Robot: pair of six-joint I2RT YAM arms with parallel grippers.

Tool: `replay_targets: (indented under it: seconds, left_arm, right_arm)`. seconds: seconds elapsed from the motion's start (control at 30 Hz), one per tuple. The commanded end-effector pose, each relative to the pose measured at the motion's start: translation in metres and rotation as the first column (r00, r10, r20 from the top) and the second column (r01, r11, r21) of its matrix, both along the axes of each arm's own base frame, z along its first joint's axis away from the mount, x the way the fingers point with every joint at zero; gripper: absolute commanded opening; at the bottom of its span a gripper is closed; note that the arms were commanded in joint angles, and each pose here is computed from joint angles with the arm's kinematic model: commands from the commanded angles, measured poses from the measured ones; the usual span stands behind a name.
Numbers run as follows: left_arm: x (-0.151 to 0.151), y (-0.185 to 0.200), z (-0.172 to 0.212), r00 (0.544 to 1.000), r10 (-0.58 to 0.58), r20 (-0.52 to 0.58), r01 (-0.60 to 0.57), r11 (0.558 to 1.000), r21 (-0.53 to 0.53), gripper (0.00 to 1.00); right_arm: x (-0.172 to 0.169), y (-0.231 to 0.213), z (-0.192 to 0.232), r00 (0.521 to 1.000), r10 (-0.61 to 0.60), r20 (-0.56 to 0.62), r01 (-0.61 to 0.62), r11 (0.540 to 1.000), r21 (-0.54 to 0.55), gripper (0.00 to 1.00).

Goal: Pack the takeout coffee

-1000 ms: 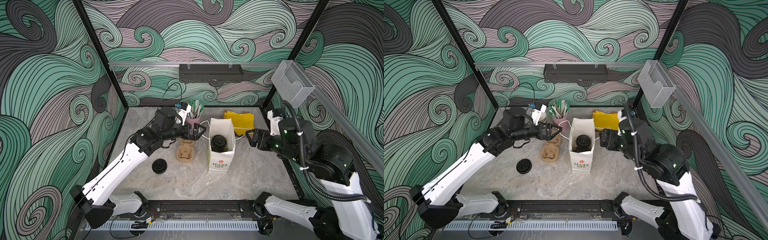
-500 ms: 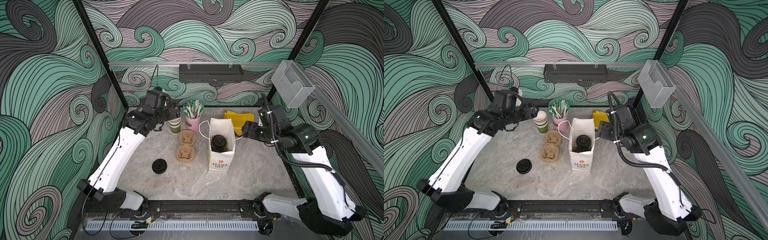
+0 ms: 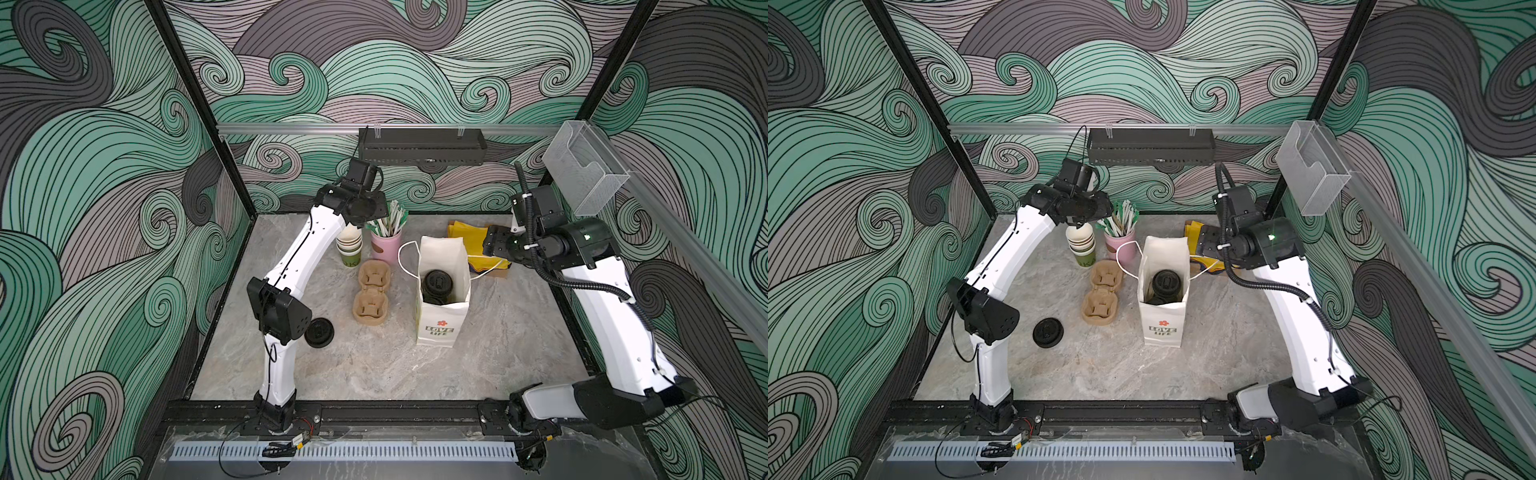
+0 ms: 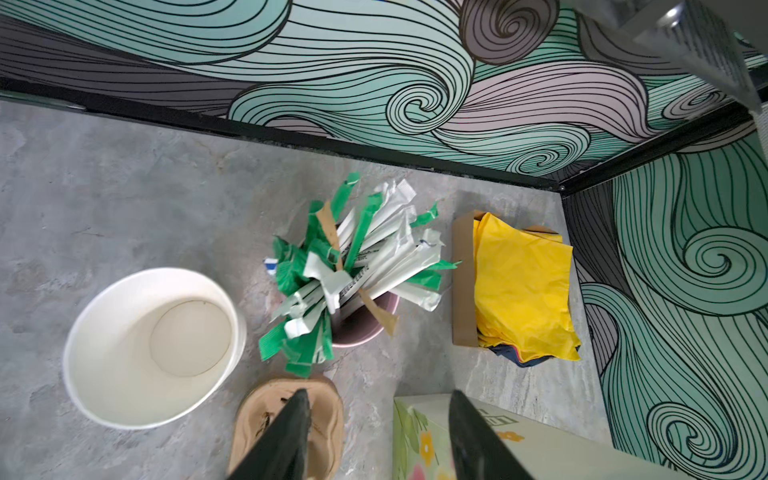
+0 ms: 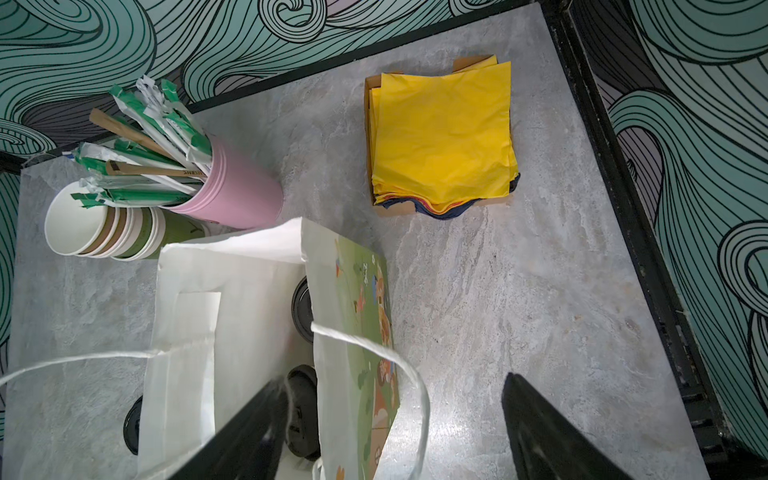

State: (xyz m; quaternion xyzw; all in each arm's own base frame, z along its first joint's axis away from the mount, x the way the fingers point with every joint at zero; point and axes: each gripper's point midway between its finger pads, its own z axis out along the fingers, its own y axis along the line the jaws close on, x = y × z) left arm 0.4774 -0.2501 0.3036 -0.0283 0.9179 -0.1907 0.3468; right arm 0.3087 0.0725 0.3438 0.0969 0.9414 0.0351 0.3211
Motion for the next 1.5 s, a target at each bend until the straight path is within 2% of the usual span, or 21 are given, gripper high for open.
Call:
replay_targets:
  seconds: [0.0, 0.17, 0.4, 0.57, 0.83, 1.3, 1.47]
  left_arm:
    - [-0.003, -0.015, -0.012, 0.998, -0.04, -0.039, 0.042, 0.999, 0.029, 0.54]
    - [0.005, -0.026, -0.032, 0.998, -0.038, -0.056, 0.042, 0.996, 0.08, 0.53]
    - [0.02, -0.022, -0.057, 0.998, 0.022, -0.062, -0.013, 0.991, 0.137, 0.48]
    - [0.032, -0.029, -0.064, 0.999, 0.023, -0.043, -0.018, 0.992, 0.122, 0.38]
    - [0.048, -0.032, -0.068, 0.999, 0.043, 0.001, -0.043, 0.992, 0.122, 0.31]
    - [0.053, -0.024, -0.062, 0.996, 0.072, 0.044, -0.078, 0.984, 0.162, 0.01]
    - [0.05, -0.022, -0.046, 0.995, 0.069, 0.073, -0.08, 0.983, 0.162, 0.0]
  right_arm:
    - [0.005, -0.001, 0.006, 1.0, 0.017, 0.011, -0.017, 1.0, -0.012, 0.81]
    - [0.007, -0.001, 0.003, 1.0, 0.011, -0.001, -0.011, 1.0, -0.004, 0.81]
    - [0.007, 0.001, 0.006, 1.0, -0.018, 0.018, 0.017, 0.999, 0.042, 0.8]
    - [0.002, -0.001, 0.009, 0.999, -0.034, 0.032, 0.032, 0.998, 0.057, 0.79]
    - [-0.002, 0.0, 0.011, 0.999, -0.036, 0.037, 0.033, 0.996, 0.078, 0.79]
    - [-0.004, 0.003, 0.011, 0.999, -0.005, 0.032, 0.003, 0.996, 0.084, 0.79]
    - [-0.009, -0.001, 0.013, 0.999, -0.01, 0.042, 0.007, 0.997, 0.083, 0.79]
